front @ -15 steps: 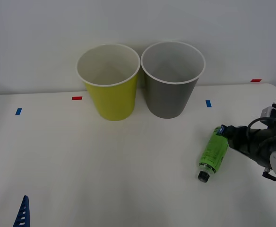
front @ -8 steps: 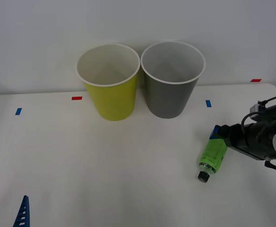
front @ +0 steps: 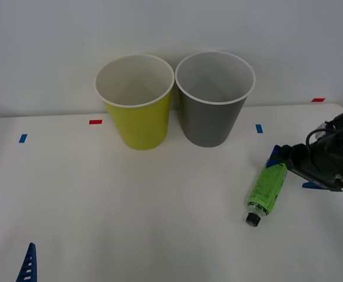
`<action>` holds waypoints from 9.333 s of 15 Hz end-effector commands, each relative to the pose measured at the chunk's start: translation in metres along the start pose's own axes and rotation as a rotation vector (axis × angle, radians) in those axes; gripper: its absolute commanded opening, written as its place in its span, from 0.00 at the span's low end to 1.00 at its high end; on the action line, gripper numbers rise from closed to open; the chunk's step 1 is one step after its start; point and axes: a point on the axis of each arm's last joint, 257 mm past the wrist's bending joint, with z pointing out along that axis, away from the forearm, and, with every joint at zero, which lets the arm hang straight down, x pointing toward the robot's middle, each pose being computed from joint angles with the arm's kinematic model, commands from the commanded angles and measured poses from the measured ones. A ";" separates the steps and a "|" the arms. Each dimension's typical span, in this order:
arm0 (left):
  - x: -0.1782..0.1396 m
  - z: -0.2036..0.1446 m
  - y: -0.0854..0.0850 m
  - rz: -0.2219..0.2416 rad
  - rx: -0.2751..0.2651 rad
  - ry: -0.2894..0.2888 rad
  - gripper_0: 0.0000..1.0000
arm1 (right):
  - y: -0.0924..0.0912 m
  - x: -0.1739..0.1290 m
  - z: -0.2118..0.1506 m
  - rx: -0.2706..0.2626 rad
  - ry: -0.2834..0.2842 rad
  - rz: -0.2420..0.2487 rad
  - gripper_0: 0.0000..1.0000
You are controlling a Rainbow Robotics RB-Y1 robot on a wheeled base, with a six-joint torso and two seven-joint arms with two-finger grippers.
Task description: Put cans in the gray bin and PET bottles in the light green bin.
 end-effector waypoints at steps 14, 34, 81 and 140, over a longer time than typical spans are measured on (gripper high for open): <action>0.000 0.000 0.000 0.000 0.000 0.000 1.00 | 0.002 0.002 0.034 0.052 0.089 0.021 1.00; 0.000 0.000 0.000 0.000 0.000 0.000 1.00 | 0.008 -0.006 0.061 0.074 0.052 -0.002 0.00; 0.000 0.000 0.000 0.000 0.000 0.000 1.00 | 0.271 -0.027 -0.245 -0.429 -0.978 -0.869 0.00; 0.000 0.000 0.000 0.000 0.000 0.000 1.00 | 0.484 -0.023 -0.253 -0.840 -1.330 -0.980 1.00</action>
